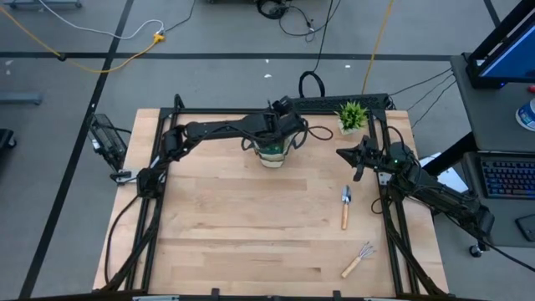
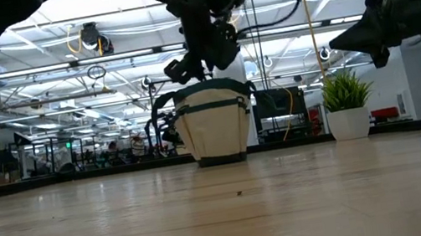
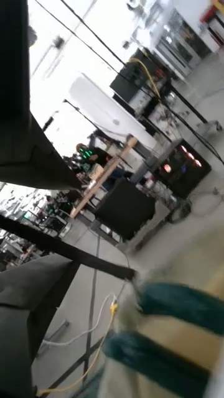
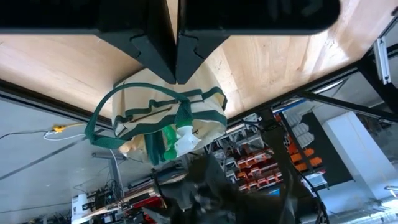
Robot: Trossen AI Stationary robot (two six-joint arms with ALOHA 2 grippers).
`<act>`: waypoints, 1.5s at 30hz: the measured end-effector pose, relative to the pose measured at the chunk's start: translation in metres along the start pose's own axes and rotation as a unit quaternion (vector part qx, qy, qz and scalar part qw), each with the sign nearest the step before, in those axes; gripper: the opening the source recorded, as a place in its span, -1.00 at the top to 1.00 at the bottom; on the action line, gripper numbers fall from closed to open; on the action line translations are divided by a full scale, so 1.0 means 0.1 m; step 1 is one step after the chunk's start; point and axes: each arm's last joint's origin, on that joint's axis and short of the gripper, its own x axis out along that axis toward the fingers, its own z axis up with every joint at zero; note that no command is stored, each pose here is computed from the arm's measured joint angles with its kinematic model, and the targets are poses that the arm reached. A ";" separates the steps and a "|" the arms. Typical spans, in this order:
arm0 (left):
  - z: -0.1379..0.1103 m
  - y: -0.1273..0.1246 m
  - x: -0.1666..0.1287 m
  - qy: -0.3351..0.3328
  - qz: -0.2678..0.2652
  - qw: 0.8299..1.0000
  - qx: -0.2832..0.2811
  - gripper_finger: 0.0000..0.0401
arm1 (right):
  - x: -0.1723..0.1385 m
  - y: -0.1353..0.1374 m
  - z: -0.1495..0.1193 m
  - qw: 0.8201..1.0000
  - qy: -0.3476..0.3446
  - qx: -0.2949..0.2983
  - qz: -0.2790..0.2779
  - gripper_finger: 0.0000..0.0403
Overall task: Pick & Place Garden tools in Gardening bag
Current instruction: Put the green shear scissors into the gardening bag, then put the brown trowel into the gardening bag
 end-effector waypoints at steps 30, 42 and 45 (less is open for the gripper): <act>-1.79 0.19 -1.03 -0.087 0.011 0.839 -0.536 0.08 | -0.01 0.05 0.08 0.998 -0.027 0.024 0.056 1.00; -2.64 -0.13 -1.55 -0.261 -0.142 0.657 -0.693 0.08 | -0.01 0.09 0.09 0.993 -0.014 0.030 0.111 1.00; -2.76 -0.24 -1.64 -0.271 -0.140 0.640 -0.705 0.08 | -0.02 0.12 0.14 0.992 -0.015 0.027 0.121 1.00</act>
